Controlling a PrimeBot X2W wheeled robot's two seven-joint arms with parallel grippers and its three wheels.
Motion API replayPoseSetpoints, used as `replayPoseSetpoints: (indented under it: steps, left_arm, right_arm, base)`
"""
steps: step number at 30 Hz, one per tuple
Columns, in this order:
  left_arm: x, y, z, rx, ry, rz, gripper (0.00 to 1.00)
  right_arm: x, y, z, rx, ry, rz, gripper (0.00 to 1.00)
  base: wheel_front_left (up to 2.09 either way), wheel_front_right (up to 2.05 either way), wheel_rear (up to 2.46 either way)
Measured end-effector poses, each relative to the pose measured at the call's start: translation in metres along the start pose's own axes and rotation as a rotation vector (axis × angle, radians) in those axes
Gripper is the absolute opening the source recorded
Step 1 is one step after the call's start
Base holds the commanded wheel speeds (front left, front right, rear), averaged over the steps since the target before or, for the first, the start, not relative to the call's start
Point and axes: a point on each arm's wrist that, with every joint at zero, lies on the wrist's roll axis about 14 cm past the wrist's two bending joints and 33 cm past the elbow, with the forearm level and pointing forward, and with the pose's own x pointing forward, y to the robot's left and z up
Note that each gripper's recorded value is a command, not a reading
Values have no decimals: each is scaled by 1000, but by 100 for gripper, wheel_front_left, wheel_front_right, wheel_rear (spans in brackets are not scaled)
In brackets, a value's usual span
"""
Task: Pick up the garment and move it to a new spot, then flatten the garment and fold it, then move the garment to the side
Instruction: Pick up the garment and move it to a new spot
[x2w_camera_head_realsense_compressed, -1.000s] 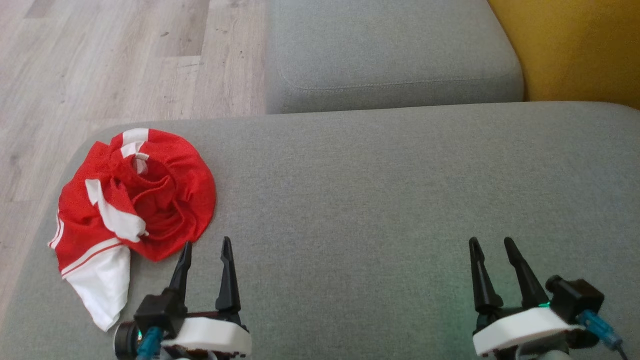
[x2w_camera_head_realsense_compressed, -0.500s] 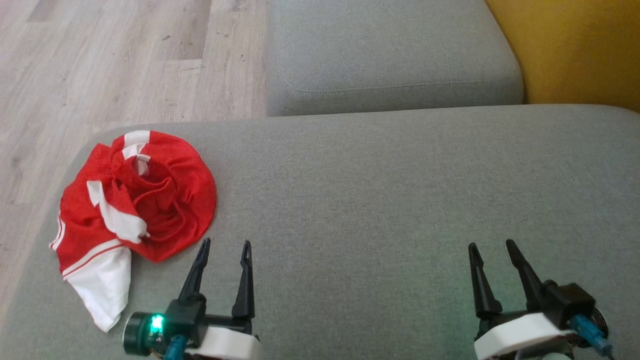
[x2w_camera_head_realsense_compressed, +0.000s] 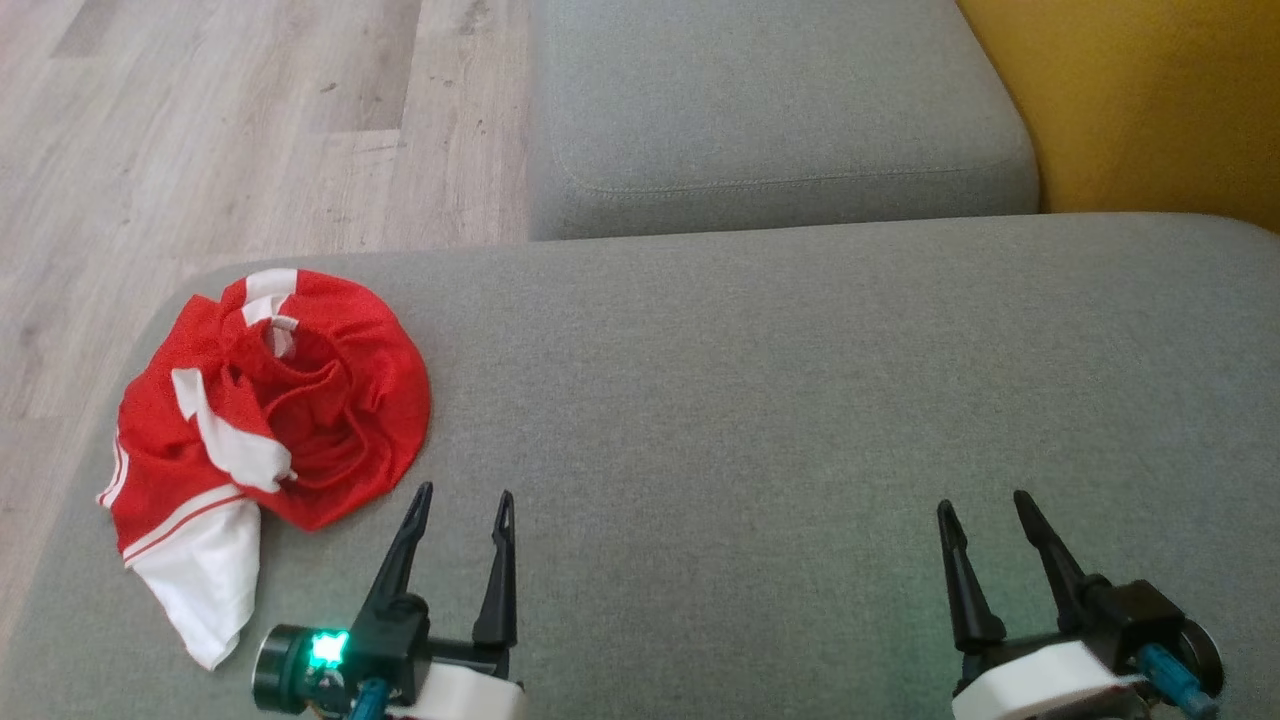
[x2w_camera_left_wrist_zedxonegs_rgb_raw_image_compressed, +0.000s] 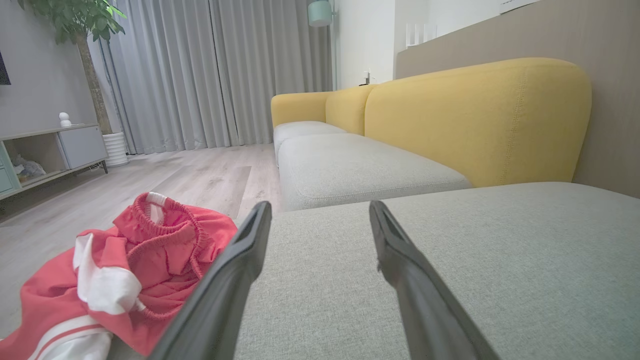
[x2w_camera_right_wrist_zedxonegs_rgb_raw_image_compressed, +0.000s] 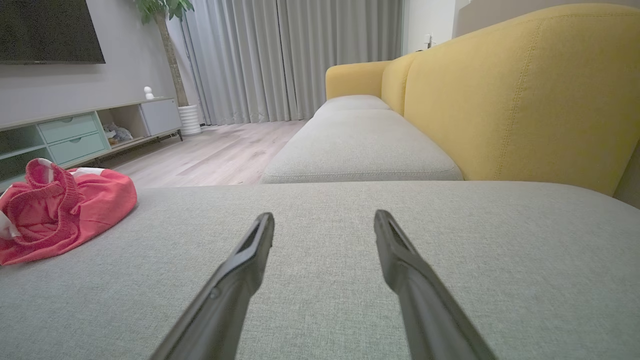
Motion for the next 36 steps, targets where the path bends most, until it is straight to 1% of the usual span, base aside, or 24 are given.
replayPoseSetpoints:
  steps: [6, 9, 16, 18, 19, 23, 31, 34, 36]
  left_arm:
    - [-2, -1, -5, -1, 15, -3, 100]
    - [-5, 5, -7, -6, 22, 17, 100]
    - [-18, 35, -9, -8, 26, 127, 100]
    - [-24, 46, -8, -6, 25, 166, 100]
    - [-31, 60, -7, -7, 22, 214, 100]
    - [-46, 82, -6, -6, 18, 301, 100]
    - [-77, 122, -5, 12, 29, 466, 100]
    - [-77, 131, -2, 40, 29, 491, 100]
    - [-70, 135, 9, 68, 3, 485, 100]
  right_arm:
    - [1, 0, 0, 0, -1, 0, 100]
    - [4, 1, 1, -2, 0, 6, 100]
    - [19, 17, -2, -11, 14, 68, 100]
    - [25, 25, -3, -13, 19, 97, 100]
    - [31, 35, -4, -16, 25, 131, 100]
    - [44, 56, -8, -19, 38, 201, 100]
    - [69, 87, -21, -24, 77, 298, 100]
    - [78, 94, -26, -27, 89, 321, 100]
    - [83, 98, -32, -34, 100, 334, 100]
  base:
    - [0, 0, 0]
    - [0, 0, 0]
    - [0, 0, 0]
    - [0, 0, 0]
    - [0, 0, 0]
    - [0, 0, 0]
    - [0, 0, 0]
    - [0, 0, 0]
    - [0, 0, 0]
